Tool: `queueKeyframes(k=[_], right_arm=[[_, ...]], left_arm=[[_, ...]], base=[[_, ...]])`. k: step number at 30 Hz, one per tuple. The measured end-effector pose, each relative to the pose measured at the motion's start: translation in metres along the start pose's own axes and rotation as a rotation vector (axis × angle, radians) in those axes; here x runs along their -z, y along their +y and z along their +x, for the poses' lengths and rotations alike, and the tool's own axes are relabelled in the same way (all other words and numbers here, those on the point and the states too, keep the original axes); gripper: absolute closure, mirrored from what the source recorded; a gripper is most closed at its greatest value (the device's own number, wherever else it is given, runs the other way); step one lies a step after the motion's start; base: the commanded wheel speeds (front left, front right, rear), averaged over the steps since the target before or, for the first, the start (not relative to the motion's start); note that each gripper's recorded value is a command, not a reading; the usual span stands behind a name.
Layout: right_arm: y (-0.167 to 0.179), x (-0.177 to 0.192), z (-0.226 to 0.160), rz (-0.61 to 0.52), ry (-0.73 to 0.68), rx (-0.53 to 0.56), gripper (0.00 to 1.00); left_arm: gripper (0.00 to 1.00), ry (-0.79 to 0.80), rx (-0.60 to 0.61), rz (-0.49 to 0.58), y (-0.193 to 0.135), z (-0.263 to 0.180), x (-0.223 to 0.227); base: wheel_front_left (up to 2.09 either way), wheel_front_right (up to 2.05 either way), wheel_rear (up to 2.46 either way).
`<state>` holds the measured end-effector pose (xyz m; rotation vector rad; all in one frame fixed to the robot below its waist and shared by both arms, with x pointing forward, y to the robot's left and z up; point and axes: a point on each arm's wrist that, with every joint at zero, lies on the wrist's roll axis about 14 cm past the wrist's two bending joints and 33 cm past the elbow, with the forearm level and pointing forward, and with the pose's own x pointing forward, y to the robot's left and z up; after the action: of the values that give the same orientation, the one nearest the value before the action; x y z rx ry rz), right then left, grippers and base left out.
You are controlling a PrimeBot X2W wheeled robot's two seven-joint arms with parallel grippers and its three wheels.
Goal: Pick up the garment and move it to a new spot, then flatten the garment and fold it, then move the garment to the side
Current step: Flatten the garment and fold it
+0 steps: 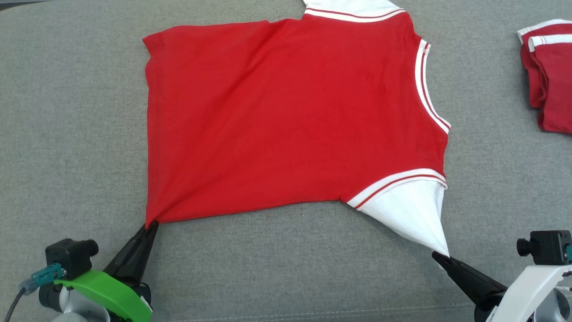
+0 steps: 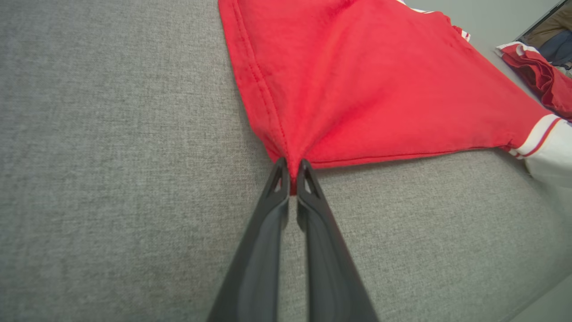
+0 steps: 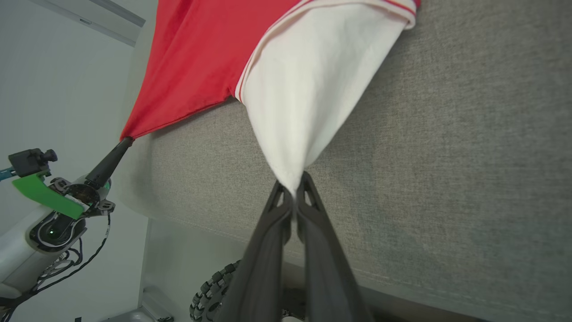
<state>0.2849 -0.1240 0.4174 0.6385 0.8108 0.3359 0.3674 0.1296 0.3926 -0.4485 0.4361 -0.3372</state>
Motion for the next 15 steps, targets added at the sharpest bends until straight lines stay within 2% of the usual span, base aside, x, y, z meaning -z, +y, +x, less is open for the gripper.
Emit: queueKeyframes(k=[8, 15], right_arm=[[-0.009, 0.017, -0.002, -0.045, 0.057, 0.029, 1.0], [-0.004, 0.033, -0.006, -0.055, 0.089, 0.018, 1.0]], left_arm=[[1.0, 0.023, -0.043, -0.001, 0.011, -0.008, 0.011], [1.0, 0.032, -0.072, -0.014, 0.013, -0.016, 0.021]], base=[[0.0, 0.0, 0.0], [0.0, 0.0, 0.0]])
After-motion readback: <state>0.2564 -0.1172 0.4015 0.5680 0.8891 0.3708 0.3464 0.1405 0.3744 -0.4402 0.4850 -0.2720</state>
